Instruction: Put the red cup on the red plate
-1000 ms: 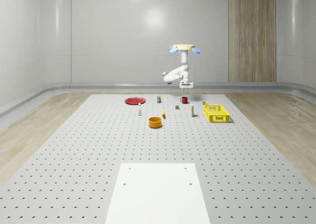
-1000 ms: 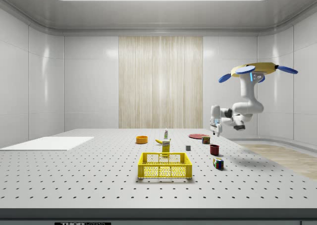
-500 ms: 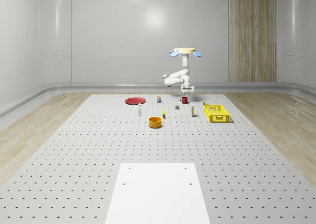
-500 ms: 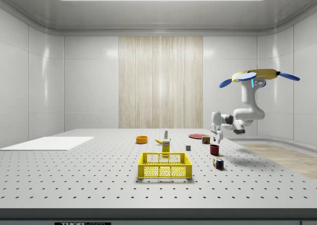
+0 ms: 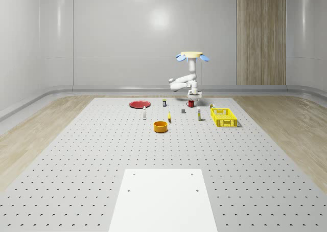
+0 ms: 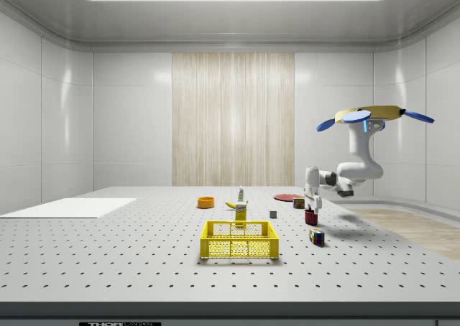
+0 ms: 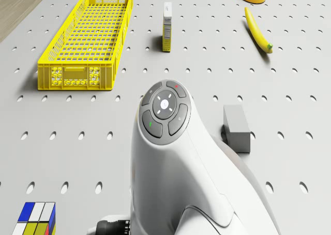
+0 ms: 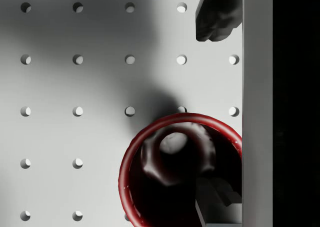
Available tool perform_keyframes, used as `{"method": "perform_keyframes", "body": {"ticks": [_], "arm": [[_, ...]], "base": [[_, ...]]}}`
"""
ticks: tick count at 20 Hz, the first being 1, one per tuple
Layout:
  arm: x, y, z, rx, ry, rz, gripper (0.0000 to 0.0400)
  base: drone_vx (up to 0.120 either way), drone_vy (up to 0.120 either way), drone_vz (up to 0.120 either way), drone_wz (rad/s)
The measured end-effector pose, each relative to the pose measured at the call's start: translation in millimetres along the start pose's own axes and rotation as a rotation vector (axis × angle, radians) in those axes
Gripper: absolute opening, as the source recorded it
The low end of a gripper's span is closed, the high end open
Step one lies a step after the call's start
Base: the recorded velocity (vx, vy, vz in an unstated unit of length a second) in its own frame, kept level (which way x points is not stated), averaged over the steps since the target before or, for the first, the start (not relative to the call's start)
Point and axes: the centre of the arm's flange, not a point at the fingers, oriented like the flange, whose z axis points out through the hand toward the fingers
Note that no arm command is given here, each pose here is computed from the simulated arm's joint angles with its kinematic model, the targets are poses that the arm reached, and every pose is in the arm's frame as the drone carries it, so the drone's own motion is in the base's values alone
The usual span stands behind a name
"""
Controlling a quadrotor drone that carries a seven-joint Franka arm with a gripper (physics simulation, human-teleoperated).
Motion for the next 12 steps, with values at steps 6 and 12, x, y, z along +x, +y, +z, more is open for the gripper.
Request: {"method": "perform_keyframes", "body": {"ticks": [6, 12], "arm": [[4.0, 4.0, 9.5, 0.000, 0.000, 0.000, 0.0400], [6.3, 6.2, 22.0, 0.000, 0.000, 0.000, 0.0400]], "base": [[0.000, 0.000, 0.000, 0.000], [0.000, 0.000, 0.000, 0.000]]}}
